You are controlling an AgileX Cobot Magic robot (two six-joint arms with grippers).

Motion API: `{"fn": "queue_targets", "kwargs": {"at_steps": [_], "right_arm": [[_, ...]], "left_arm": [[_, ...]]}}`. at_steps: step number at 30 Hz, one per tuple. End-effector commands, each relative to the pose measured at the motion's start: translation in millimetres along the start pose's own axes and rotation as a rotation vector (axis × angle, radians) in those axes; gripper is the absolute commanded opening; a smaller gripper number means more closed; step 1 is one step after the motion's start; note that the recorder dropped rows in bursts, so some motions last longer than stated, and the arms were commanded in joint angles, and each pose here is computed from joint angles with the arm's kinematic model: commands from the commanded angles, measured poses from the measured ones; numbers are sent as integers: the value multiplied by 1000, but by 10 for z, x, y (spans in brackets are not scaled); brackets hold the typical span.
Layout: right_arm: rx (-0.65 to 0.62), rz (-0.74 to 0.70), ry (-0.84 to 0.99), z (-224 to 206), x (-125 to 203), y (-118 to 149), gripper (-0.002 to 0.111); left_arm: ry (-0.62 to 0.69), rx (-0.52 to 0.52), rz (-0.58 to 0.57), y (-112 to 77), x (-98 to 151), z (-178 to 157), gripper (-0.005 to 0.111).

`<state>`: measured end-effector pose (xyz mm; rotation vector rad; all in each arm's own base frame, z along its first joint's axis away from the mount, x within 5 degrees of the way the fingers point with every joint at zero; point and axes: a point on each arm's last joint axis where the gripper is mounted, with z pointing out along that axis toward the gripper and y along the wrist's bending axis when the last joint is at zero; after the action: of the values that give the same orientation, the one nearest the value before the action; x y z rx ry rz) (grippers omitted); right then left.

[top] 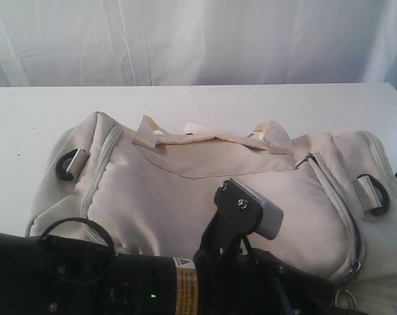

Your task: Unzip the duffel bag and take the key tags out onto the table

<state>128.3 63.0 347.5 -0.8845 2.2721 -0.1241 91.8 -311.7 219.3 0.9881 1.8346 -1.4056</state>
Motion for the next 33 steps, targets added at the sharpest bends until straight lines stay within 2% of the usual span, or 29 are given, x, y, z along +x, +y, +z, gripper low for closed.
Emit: {"fn": "queue_targets", "kwargs": {"at_steps": [1, 7, 11, 13, 19, 30, 32, 33], "right_arm": [[11, 4, -20, -24, -22, -17, 60], [11, 4, -18, -24, -20, -17, 60], [11, 4, -18, -24, -20, -17, 60], [11, 4, -18, -24, -20, -17, 60], [13, 3, -18, -24, -20, -18, 60], [13, 3, -18, -24, -20, -18, 60], [13, 3, -18, -24, -20, -18, 60], [12, 3, -16, -24, -18, -18, 60]], "left_arm": [[3, 9, -9, 21, 20, 100, 56], [23, -21, -12, 69, 9, 190, 56], [60, -56, -72, 122, 32, 267, 56], [76, -49, -77, 133, 60, 293, 51], [115, -26, -30, 116, 98, 294, 26], [123, -14, -17, 108, 109, 292, 23], [123, -14, -14, 108, 109, 292, 19], [123, -14, -14, 108, 109, 292, 11]]}}
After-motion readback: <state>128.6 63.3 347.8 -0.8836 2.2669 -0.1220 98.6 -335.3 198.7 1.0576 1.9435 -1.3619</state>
